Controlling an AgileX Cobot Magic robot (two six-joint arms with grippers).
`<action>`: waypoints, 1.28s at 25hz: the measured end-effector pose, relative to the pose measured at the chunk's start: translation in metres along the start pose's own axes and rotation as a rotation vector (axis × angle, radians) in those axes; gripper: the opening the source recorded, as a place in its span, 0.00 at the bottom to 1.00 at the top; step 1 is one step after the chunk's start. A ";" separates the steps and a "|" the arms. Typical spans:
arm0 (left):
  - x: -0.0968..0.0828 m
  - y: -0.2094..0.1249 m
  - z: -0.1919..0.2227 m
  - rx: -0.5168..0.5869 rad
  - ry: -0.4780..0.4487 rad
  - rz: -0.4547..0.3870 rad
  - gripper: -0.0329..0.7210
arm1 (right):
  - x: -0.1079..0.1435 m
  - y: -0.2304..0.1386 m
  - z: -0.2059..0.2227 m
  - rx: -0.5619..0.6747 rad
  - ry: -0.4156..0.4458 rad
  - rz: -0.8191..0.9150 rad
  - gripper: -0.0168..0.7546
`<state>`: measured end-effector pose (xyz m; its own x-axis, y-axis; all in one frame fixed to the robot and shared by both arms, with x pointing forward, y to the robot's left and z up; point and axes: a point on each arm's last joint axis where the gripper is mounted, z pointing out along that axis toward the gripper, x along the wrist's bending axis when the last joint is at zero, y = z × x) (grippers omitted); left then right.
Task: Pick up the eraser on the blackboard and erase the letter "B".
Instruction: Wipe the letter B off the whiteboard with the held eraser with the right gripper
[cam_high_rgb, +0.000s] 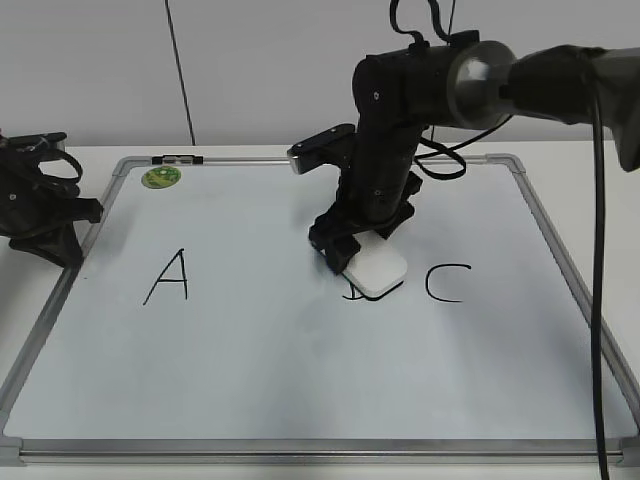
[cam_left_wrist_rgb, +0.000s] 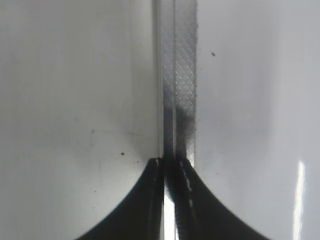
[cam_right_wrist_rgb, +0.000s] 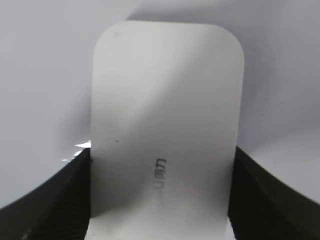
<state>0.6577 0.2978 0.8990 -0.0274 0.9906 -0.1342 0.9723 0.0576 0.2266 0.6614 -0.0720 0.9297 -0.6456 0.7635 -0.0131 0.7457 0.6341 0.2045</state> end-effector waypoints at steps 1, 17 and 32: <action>0.000 0.000 0.000 0.000 0.000 0.000 0.10 | 0.006 0.001 0.000 0.002 0.027 -0.002 0.71; 0.000 0.000 0.000 0.000 0.000 0.000 0.10 | 0.035 0.006 0.003 -0.011 0.079 -0.101 0.71; 0.000 0.000 0.000 0.000 0.000 0.000 0.10 | -0.036 -0.003 0.001 -0.078 0.026 0.065 0.71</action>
<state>0.6577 0.2978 0.8990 -0.0274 0.9906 -0.1342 0.9723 0.0576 0.2266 0.6825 -0.1009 0.9287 -0.6008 0.7989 0.0276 0.7720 0.5708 0.2797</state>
